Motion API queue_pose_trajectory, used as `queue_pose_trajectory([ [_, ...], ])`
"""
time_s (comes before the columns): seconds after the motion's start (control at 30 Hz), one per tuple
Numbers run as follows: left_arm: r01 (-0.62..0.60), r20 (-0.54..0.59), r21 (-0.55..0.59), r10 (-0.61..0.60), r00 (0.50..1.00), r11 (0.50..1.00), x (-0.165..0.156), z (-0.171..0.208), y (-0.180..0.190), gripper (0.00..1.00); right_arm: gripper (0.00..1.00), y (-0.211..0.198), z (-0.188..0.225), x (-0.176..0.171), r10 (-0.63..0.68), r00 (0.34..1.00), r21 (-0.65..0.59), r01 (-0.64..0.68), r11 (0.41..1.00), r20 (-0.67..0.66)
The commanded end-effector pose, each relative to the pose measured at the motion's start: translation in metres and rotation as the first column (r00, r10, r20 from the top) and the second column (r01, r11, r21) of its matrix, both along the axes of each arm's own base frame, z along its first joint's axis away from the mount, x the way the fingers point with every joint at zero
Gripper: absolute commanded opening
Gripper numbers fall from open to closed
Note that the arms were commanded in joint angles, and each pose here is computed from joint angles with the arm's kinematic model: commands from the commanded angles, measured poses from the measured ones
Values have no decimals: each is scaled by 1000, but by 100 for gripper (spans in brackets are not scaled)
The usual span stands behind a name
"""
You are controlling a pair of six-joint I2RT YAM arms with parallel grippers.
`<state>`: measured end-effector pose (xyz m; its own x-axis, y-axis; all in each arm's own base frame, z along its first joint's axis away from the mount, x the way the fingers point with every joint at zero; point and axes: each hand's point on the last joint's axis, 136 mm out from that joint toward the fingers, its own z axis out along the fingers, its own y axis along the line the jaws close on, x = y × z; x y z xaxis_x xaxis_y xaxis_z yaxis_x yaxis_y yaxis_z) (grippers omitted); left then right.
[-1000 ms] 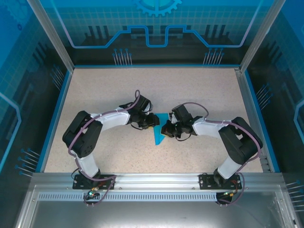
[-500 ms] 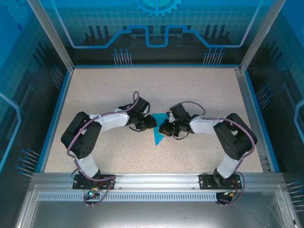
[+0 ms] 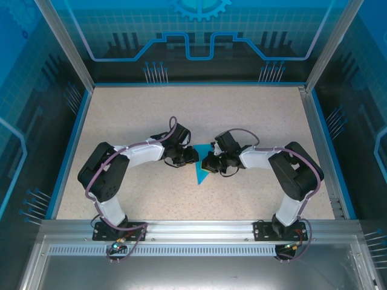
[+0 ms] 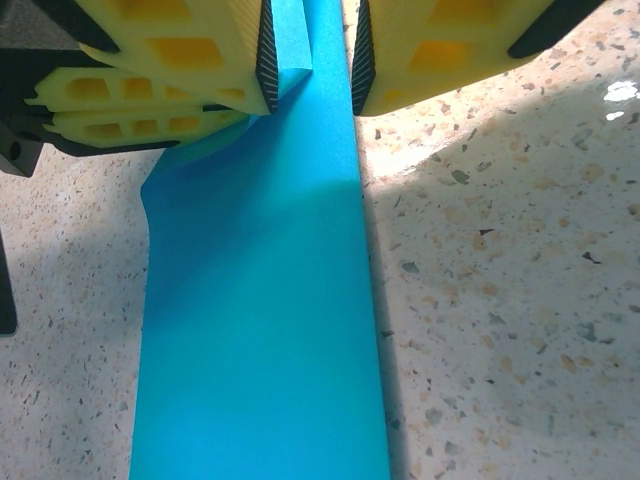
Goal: Fold a paper plane with a square sheet of paper (pick it up from the middle)
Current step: Third fold the triangle at the center of the table.
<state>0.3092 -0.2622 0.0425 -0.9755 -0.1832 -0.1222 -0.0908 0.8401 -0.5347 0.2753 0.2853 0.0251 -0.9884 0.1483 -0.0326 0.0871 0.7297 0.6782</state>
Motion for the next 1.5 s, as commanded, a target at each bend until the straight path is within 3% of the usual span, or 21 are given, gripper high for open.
queue_pose_trajectory([
  [0.0,-8,-11,27,8,1000,1000,-3,-4,3,29,6,12,3,-2,53,998,19,-54,998,15],
  [1.23,-16,-19,50,17,1000,999,-4,-9,8,28,6,15,-1,6,43,999,19,-44,999,33],
  [1.47,-36,20,33,35,999,999,12,0,5,23,6,14,-4,5,46,999,16,-47,999,29],
])
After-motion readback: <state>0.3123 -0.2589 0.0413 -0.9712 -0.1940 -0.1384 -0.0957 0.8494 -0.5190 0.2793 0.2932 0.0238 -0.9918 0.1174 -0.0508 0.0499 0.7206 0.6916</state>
